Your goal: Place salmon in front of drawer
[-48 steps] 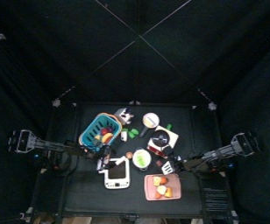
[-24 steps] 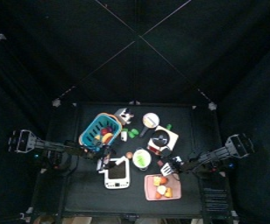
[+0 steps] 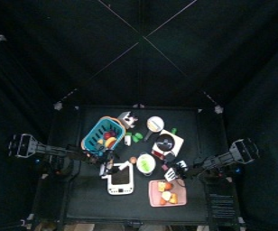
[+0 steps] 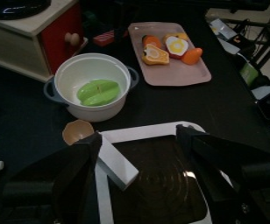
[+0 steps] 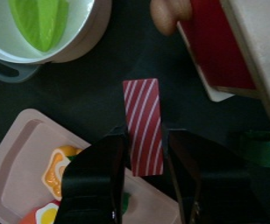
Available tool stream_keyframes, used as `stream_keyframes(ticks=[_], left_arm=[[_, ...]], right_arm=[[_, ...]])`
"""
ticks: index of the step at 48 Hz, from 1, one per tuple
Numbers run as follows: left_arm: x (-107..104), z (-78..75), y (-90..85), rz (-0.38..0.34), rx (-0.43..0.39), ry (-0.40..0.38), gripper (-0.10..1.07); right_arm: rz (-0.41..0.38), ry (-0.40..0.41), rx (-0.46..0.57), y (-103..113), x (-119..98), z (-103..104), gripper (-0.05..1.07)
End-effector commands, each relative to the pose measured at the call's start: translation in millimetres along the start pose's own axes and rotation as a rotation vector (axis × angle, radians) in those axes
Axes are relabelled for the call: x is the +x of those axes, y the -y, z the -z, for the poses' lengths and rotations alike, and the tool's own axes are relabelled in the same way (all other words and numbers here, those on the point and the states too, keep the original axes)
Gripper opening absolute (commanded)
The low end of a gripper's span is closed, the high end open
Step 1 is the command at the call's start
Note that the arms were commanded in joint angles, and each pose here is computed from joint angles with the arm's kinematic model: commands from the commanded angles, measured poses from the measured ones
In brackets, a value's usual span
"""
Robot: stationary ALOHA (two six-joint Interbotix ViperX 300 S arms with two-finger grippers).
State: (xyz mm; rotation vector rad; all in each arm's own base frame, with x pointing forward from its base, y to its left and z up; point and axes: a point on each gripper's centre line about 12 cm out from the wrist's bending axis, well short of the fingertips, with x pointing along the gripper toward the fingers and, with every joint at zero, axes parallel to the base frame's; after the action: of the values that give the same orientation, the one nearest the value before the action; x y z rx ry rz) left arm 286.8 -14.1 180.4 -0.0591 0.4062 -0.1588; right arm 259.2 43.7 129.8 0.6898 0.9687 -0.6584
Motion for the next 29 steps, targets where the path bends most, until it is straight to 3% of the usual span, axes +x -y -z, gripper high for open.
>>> stream_keyframes(ticks=[1, 14, 29], left_arm=[[0.2, -6.8, 0.6, 0.002, 0.001, 0.021, 1.00], [0.5, -6.4, 0.5, 0.002, 0.001, 0.020, 1.00], [0.5, -6.2, 0.4, 0.001, 0.001, 0.018, 1.00]], right_arm=[[-0.025, 0.013, 0.006, -8.2, -4.4, -5.6, 0.68], [-0.018, 0.010, 0.010, -8.8, -2.4, -5.5, 0.71], [0.009, 0.010, 0.008, -7.7, 0.1, -5.4, 0.87]])
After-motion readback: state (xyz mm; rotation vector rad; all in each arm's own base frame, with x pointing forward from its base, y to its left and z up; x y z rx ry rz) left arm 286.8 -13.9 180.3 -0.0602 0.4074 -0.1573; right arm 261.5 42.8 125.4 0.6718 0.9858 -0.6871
